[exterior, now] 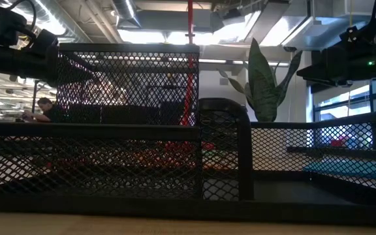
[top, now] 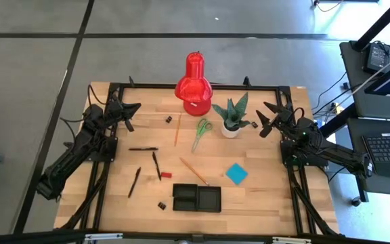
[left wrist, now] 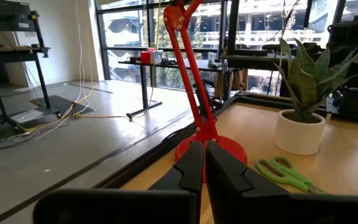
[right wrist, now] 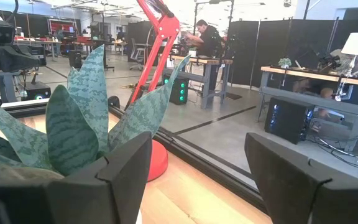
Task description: Pick and place office supplies into organizer
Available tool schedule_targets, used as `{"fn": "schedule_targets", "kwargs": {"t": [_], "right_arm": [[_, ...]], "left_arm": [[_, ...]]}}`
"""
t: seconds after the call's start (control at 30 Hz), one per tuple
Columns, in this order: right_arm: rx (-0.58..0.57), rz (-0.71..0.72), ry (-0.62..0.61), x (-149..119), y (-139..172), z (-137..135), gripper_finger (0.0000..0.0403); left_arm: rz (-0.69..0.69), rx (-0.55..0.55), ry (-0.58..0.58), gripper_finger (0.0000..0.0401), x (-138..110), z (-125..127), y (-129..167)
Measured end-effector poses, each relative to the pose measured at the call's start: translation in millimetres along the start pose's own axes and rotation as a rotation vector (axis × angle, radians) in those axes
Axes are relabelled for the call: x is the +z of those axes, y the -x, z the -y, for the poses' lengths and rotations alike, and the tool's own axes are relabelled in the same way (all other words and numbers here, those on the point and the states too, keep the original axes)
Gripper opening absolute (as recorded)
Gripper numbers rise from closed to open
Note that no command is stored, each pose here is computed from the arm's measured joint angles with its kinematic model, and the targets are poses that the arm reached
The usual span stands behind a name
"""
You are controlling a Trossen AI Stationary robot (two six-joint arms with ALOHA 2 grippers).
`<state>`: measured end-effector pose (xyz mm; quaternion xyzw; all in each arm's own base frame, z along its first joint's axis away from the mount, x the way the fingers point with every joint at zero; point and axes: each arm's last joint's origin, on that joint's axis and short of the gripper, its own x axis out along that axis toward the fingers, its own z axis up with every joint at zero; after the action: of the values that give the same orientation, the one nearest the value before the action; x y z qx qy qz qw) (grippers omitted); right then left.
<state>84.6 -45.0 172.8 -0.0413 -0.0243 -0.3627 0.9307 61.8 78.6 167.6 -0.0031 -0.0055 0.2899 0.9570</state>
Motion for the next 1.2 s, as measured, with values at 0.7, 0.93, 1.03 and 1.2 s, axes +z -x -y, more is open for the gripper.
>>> {"fn": "schedule_targets", "kwargs": {"t": [0.7,0.93,1.03,1.2], "right_arm": [[0.000,0.000,0.000,0.0,0.0,0.0,0.0260],[0.000,0.000,0.000,0.0,0.0,0.0,0.0260],[0.000,0.000,-0.003,0.1,0.0,0.0,0.0260],[0.000,0.000,-0.005,0.0,0.0,0.0,0.0260]], "left_arm": [[0.001,0.000,0.000,0.0011,0.1,0.0,0.0],[0.000,0.000,0.000,0.0011,0.0,0.0,0.0],[0.000,0.000,0.000,0.0011,0.0,0.0,0.0],[0.022,-0.001,-0.027,0.0014,2.3,0.1,0.0]]}}
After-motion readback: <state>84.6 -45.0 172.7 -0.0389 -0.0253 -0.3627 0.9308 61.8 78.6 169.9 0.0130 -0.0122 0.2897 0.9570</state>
